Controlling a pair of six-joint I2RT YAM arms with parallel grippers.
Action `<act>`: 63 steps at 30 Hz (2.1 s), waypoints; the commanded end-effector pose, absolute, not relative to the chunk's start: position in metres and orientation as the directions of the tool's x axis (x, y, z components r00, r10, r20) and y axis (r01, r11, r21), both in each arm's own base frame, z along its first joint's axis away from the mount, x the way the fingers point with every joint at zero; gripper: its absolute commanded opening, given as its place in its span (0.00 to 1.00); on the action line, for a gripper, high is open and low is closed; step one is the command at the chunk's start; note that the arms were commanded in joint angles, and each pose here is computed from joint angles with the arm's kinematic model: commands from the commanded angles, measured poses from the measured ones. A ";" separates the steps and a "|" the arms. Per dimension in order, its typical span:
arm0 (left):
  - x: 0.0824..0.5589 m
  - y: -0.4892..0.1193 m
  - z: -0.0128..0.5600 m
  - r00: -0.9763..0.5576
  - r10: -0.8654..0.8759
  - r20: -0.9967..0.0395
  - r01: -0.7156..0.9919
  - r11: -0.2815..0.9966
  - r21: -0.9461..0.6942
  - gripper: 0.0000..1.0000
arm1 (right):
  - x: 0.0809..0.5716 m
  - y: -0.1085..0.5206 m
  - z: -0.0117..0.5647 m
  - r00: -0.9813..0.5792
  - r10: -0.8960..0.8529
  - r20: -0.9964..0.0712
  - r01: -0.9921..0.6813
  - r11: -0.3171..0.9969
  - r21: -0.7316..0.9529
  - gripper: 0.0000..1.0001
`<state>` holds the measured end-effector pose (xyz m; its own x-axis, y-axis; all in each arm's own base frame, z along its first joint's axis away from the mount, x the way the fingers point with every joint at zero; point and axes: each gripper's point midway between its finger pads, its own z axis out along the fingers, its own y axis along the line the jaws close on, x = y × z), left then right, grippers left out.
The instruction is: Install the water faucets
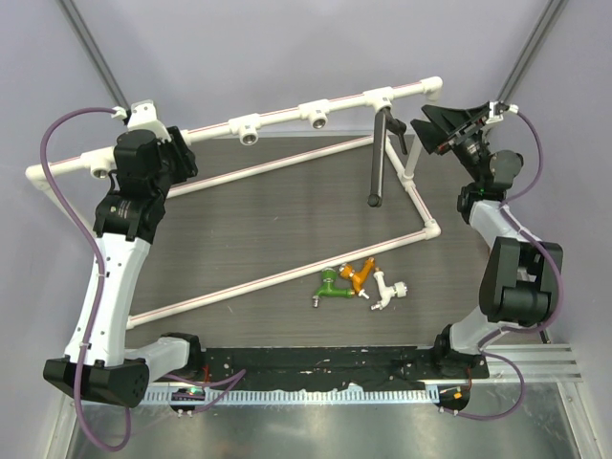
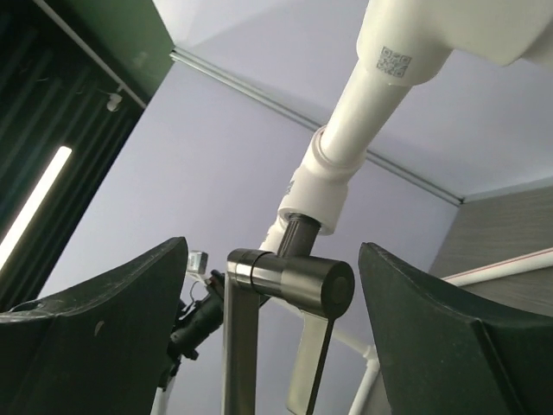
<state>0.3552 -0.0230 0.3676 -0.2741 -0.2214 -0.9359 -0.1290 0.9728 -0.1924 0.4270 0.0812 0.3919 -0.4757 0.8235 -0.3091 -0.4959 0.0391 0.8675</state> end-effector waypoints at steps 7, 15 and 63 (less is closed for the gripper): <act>0.358 0.026 0.397 -0.131 -0.210 -0.969 -0.317 0.935 -0.160 0.00 | 0.406 0.121 0.397 -0.578 0.751 -0.319 -0.588 -0.112 0.801 0.86; 0.358 0.027 0.396 -0.134 -0.211 -0.968 -0.317 0.935 -0.160 0.00 | 0.397 0.143 0.407 -0.635 0.701 -0.325 -0.610 -0.196 0.768 0.79; 0.355 0.028 0.400 -0.121 -0.215 -0.969 -0.316 0.934 -0.168 0.00 | 0.400 0.163 0.406 -0.488 0.614 -0.620 -0.617 0.260 0.743 0.04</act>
<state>0.3504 -0.0140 0.3680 -0.2713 -0.2240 -0.9361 -0.1588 0.9696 -0.1860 0.4265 0.1543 0.3837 -0.5854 0.7077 -0.3955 -0.4446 0.1277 0.8866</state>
